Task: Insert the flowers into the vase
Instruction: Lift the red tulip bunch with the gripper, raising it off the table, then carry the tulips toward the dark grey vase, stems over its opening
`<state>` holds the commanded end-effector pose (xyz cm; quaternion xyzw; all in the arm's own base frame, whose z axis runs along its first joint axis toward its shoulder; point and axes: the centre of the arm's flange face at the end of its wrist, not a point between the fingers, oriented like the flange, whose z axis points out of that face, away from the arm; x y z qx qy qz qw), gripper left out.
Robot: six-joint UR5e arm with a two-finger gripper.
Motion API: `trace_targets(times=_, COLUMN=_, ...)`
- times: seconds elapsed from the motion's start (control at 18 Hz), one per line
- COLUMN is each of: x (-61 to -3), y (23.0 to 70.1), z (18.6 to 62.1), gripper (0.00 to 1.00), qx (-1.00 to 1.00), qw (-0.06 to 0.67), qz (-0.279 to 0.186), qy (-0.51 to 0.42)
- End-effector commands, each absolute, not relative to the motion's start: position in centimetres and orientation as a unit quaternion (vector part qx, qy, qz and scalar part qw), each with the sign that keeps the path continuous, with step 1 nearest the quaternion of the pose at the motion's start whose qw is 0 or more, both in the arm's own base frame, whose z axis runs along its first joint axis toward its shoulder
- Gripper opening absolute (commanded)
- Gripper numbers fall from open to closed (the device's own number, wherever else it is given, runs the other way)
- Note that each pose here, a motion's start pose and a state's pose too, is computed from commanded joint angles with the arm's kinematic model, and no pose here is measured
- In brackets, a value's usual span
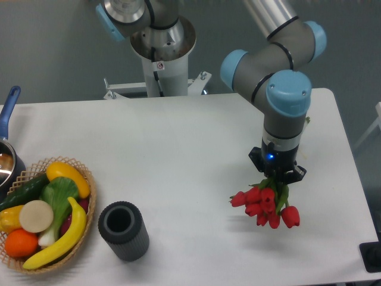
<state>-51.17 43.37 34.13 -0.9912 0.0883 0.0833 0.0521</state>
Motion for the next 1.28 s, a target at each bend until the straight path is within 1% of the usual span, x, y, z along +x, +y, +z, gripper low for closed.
trace_targets(times=0.11, x=-51.0, y=43.5, z=34.3, gripper=0.03, qx=-0.991, qw=0.056, qz=0.083, qy=0.089)
trace_targets(times=0.22, x=-51.0, y=44.0, z=35.4, gripper=0.03, qx=-0.99, qw=0.073, qz=0.087, qy=0.088)
trace_targets(times=0.44, x=-51.0, y=45.3, z=38.7, gripper=0.0, qx=-0.98, qw=0.151, qz=0.086, qy=0.092)
trace_targets(times=0.72, x=-50.3, y=47.0, z=40.5, gripper=0.0, qx=-0.958, qw=0.259, qz=0.075, qy=0.096)
trace_targets(times=0.83, x=-49.2, y=47.5, z=43.3, gripper=0.0, qx=-0.942, qw=0.316, qz=0.072, qy=0.087)
trace_targets(times=1.0, x=-48.0, y=48.4, z=45.5, gripper=0.0, qx=-0.916, qw=0.389, qz=0.052, qy=0.084)
trace_targets(times=1.22, x=-45.9, y=49.8, z=47.0, gripper=0.0, qx=-0.894, qw=0.434, qz=0.027, qy=0.106)
trace_targets(times=1.28, x=-45.1, y=50.5, z=47.2, gripper=0.0, qx=-0.886, qw=0.449, qz=0.012, qy=0.114)
